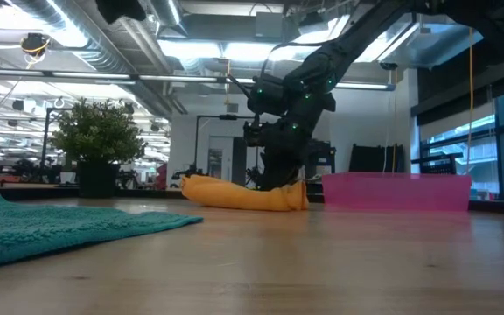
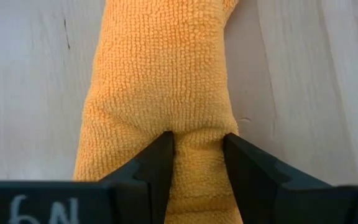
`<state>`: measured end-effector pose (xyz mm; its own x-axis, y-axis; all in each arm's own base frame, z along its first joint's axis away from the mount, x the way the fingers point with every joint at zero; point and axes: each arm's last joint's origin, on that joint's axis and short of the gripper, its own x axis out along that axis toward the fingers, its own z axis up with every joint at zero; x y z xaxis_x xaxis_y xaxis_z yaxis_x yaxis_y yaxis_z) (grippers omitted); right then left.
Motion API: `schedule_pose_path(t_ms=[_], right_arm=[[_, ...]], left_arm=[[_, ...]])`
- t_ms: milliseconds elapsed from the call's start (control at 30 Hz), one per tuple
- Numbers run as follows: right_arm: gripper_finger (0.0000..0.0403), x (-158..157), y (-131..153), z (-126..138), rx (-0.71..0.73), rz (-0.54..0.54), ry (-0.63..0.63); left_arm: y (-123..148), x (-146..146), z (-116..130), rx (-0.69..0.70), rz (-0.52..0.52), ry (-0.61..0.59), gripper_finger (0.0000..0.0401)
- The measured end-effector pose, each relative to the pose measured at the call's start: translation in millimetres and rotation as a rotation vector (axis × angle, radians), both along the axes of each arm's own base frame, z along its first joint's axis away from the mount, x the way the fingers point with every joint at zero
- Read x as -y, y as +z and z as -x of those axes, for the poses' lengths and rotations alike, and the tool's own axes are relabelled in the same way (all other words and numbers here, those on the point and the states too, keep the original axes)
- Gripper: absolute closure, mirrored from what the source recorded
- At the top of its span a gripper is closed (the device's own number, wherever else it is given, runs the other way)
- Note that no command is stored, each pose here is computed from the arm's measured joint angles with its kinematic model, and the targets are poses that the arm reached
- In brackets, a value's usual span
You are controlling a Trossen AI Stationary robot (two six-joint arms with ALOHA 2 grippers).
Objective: Roll microfiber towels into tight, uniform cylinder then place into a basket
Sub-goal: Fold the orange microfiber towel
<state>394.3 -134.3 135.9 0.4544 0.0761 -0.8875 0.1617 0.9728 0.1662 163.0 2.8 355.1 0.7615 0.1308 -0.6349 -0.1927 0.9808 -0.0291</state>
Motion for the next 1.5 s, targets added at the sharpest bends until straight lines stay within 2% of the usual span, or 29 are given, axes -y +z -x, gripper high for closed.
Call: schedule_pose_path(t_ms=[233,733,1100,1500], right_arm=[[0.0257,0.0,0.3,-0.1,0.001,-0.002,-0.005],[0.0257,0.2,0.7,-0.6,0.007,0.0,-0.004],[0.0257,2.6,4.5,-7.3,0.085,0.027,-0.004],[0.0257,2.6,4.7,-7.4,0.083,-0.013,-0.076]], left_arm=[[-2.7,0.0,16.6,0.122,-0.039,0.083,0.0388],[-3.9,0.1,15.5,0.112,-0.04,0.083,0.0385],[-4.0,0.1,15.4,0.111,-0.044,0.079,0.0389],[-4.0,0.1,15.4,0.11,-0.046,0.079,0.039]])
